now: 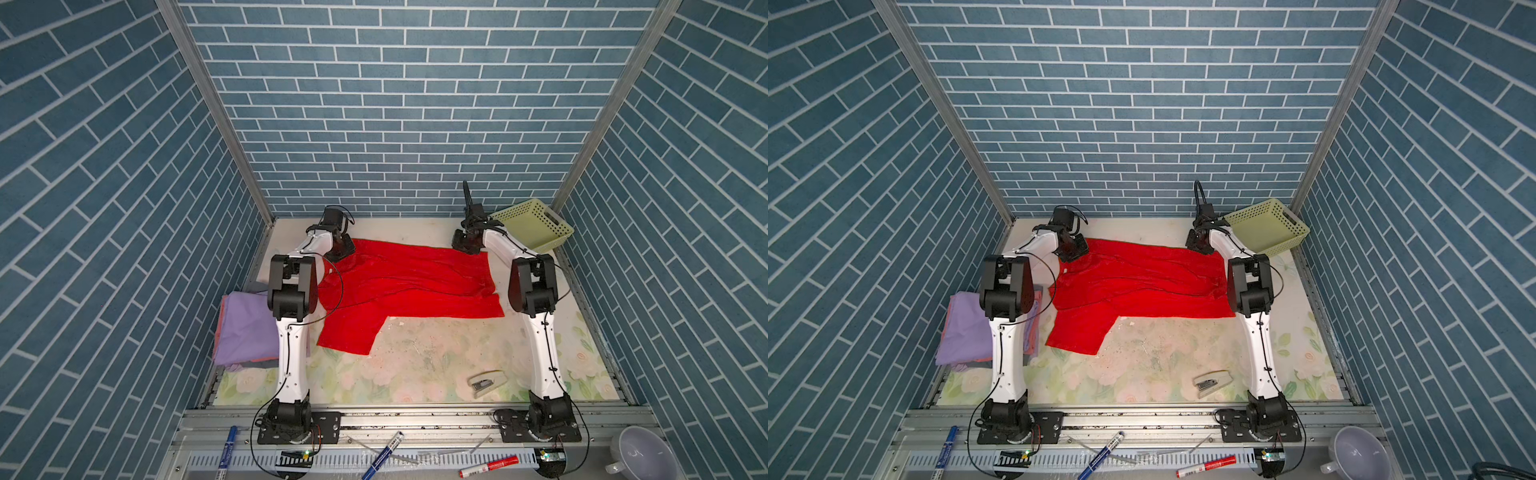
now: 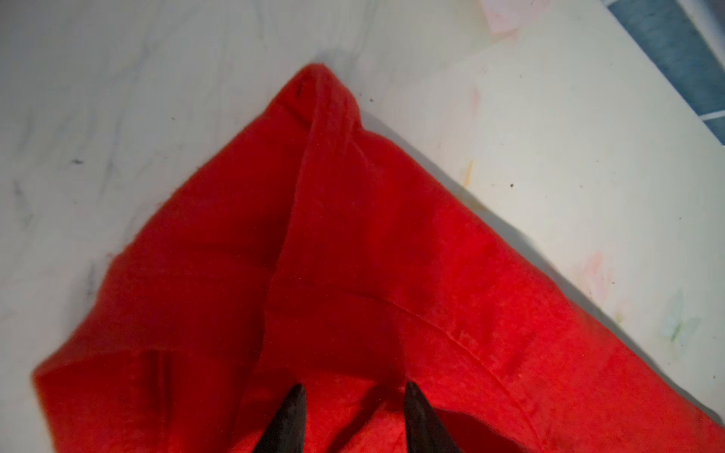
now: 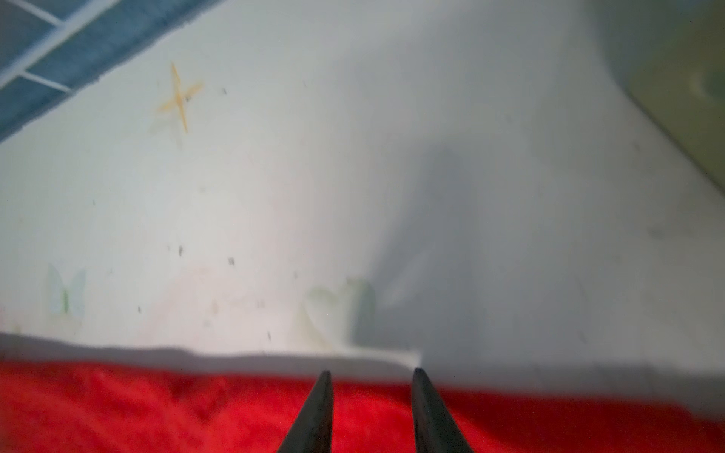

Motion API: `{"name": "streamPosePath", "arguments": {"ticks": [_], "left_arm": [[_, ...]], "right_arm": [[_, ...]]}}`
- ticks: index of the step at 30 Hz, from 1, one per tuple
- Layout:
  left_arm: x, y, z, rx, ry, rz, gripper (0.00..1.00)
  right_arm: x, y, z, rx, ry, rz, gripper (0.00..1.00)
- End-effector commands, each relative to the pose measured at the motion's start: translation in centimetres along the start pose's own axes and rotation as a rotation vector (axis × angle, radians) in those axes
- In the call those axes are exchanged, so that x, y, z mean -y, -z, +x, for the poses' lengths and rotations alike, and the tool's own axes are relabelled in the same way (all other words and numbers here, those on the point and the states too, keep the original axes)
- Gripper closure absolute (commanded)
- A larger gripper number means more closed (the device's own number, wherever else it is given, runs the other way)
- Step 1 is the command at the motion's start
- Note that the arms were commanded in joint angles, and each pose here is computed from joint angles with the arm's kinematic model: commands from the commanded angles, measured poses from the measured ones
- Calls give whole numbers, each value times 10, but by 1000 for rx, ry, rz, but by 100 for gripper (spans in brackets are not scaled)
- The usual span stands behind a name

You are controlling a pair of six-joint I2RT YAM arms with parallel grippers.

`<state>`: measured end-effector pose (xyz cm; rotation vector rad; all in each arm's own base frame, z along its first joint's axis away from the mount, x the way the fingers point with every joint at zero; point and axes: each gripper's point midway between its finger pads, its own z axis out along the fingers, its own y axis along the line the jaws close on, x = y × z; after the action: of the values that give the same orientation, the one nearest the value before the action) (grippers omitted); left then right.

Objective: Fold and stack t-shirts
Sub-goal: Smooth out the T-shirt at the center of the table.

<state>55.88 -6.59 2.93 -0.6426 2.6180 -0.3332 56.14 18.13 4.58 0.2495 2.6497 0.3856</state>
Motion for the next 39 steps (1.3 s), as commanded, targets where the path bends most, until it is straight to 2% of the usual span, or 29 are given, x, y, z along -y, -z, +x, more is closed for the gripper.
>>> {"name": "streamPosePath", "arguments": {"ticks": [1, 3, 4, 6, 10, 14, 23, 30, 34, 39], "left_arm": [[-21, -10, 30, -95, 24, -53, 57], [-21, -9, 30, -94, 23, -51, 57], [-21, -8, 31, -97, 23, -51, 57], [-22, -7, 33, -101, 24, -52, 57], [-25, -4, 37, -111, 17, -60, 57], [-27, 1, 39, -111, 24, -64, 57], [-41, 5, 35, -105, 112, -41, 57], [-32, -5, 27, -131, 138, 6, 56], [-29, -7, 24, -130, 151, 12, 56], [-35, -7, 21, -132, 165, 1, 56]], "right_arm": [[3, 35, 15, -13, -80, 15, 64], [9, 38, 36, -52, -106, 36, 60], [10, 40, 44, -64, -111, 40, 54], [18, 34, 61, -97, -125, 66, 49], [25, 24, 77, -141, -173, 91, 48], [27, 13, 79, -165, -188, 108, 48], [12, -25, 58, -262, -238, 87, 51], [1, -60, 40, -279, -305, 0, 51], [-11, -76, 22, -231, -354, -110, 52], [-15, -80, -14, -116, -356, -196, 52]]}}
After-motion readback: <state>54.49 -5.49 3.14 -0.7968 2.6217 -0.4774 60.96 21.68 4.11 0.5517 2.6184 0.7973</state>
